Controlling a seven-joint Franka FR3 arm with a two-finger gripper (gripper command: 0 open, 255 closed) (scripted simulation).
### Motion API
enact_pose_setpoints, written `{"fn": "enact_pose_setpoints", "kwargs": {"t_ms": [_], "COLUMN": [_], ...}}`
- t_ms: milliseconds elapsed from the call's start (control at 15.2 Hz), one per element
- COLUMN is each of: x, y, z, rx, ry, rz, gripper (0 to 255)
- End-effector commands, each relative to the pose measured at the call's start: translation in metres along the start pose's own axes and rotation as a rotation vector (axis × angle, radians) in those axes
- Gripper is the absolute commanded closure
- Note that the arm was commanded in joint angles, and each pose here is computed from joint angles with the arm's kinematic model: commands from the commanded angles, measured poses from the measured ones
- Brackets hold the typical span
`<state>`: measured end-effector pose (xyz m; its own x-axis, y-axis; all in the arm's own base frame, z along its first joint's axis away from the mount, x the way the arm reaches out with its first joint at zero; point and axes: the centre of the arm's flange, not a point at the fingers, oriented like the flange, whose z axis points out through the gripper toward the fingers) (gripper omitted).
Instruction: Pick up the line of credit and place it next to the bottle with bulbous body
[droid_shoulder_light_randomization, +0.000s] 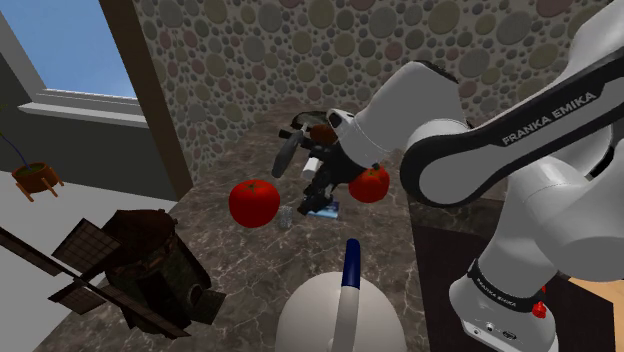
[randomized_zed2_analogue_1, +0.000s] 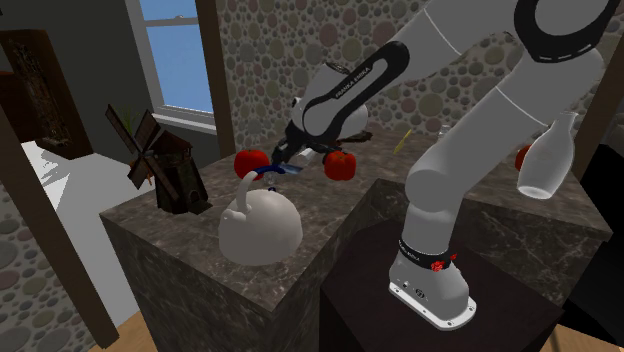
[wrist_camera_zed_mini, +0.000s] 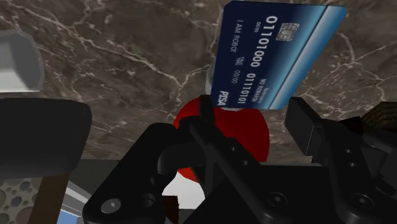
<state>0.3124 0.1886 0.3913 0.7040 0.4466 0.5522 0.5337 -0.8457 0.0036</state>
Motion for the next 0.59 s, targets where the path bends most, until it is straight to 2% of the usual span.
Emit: {"fn": "enact_pose_setpoints", "kwargs": {"t_ms": [0,528], "x": [0.007,0.03], "y": [0.001,0.001], "z": [-0.008,-0.043], "rx": [0.0,0.0], "ry": [-0.001,-0.001], "rz": [0.0,0.0], "gripper": [255,255]}}
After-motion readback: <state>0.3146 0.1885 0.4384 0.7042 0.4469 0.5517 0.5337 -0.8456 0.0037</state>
